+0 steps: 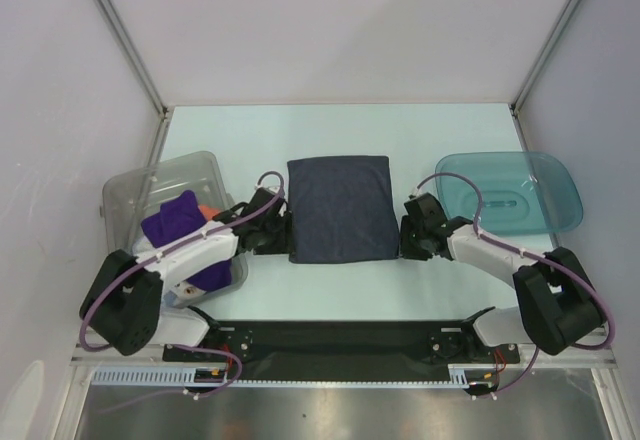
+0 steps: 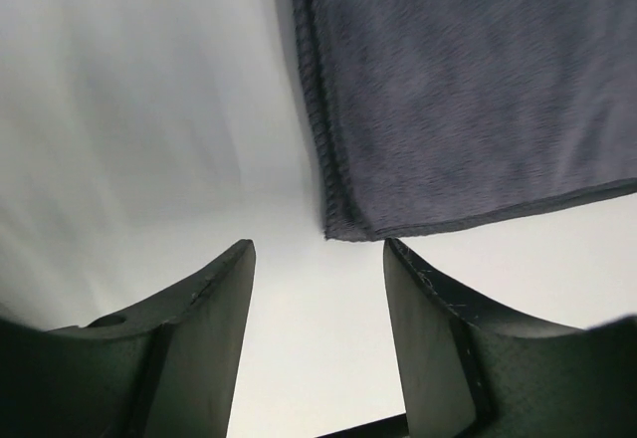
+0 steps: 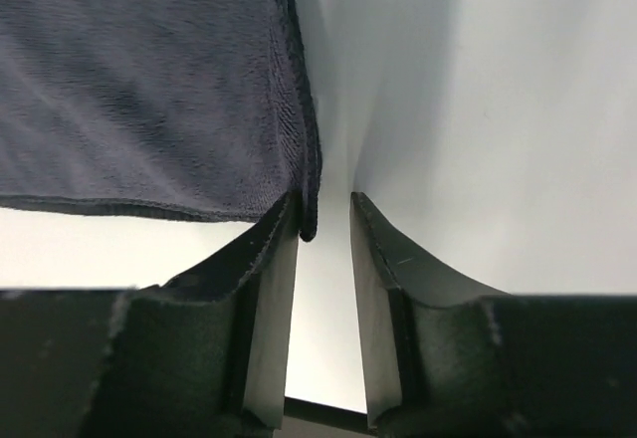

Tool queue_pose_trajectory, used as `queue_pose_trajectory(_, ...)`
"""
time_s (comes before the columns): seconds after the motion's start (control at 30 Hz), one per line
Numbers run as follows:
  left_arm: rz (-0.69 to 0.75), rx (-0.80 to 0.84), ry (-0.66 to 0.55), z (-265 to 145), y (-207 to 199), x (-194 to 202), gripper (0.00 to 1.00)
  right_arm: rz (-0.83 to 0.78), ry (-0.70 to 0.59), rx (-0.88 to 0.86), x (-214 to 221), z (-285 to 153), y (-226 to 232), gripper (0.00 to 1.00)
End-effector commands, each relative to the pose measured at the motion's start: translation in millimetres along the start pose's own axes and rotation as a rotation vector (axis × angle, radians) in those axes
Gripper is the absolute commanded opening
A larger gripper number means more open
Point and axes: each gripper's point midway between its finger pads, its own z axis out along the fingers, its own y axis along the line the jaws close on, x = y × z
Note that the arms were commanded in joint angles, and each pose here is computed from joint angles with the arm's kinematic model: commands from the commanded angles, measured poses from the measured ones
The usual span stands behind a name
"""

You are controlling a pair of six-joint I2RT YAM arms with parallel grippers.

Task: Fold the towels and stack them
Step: Fold the towel

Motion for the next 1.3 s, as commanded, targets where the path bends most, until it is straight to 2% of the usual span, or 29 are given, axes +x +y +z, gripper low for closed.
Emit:
queue_pose_trajectory(0.0,-0.061,0.050,-0.110,-13,-14,-22,0.61,0.012,-0.037,-0.004,-4,9,1,0.32)
queue_pose_trajectory(0.2,-0.073,0.088,-0.093,2,-22,-19,0.60,0.018,-0.039,-0.001,2,6,-3,0.27)
queue_pose_trajectory(0.33,-0.063,0.044,-0.041,18,-16,-9,0.54,0.027,-0.036,-0.012,8,4,-2,0.27)
queue_pose_trajectory(0.43,-0.047,0.003,-0.019,25,-9,-1,0.46,0.031,-0.028,-0.025,12,1,1,0.27)
queue_pose_trajectory(0.47,-0.042,-0.011,-0.008,27,-6,2,0.37,0.038,-0.028,-0.029,13,1,2,0.28)
queue_pose_trajectory(0.53,-0.036,-0.052,0.001,29,3,6,0.28,0.049,-0.030,-0.044,15,-1,5,0.29)
queue_pose_trajectory(0.57,-0.030,-0.072,0.006,29,7,8,0.19,0.061,-0.024,-0.043,18,0,4,0.30)
queue_pose_trajectory(0.67,-0.017,-0.124,0.008,27,18,12,0.08,0.078,-0.026,-0.051,22,-2,5,0.30)
queue_pose_trajectory(0.77,-0.004,-0.150,0.007,21,21,11,0.05,0.077,-0.016,-0.060,27,-7,7,0.31)
queue_pose_trajectory(0.83,0.003,-0.169,-0.018,10,21,2,0.08,0.069,-0.025,-0.070,21,-15,11,0.33)
queue_pose_trajectory(0.9,0.023,-0.185,-0.023,-3,23,-4,0.28,0.044,-0.060,-0.073,7,-31,16,0.37)
queue_pose_trajectory(0.93,0.024,-0.195,-0.064,-12,19,-21,0.37,0.032,-0.078,-0.073,-1,-37,17,0.39)
queue_pose_trajectory(0.97,0.042,-0.201,-0.074,-19,18,-27,0.52,0.014,-0.087,-0.073,-7,-45,19,0.41)
queue_pose_trajectory(1.0,0.054,-0.213,-0.072,-27,19,-30,0.56,0.004,-0.095,-0.080,-15,-50,21,0.45)
queue_pose_trajectory(1.07,0.095,-0.176,-0.143,-46,4,-61,0.64,-0.042,-0.150,-0.096,-48,-63,29,0.47)
queue_pose_trajectory(1.17,0.185,-0.123,-0.210,-63,-16,-104,0.66,-0.123,-0.256,-0.152,-99,-76,44,0.49)
queue_pose_trajectory(1.23,0.226,-0.112,-0.236,-65,-23,-128,0.66,-0.162,-0.270,-0.154,-122,-63,47,0.48)
queue_pose_trajectory(1.27,0.260,-0.123,-0.243,-59,-24,-149,0.65,-0.175,-0.325,-0.147,-152,-65,48,0.47)
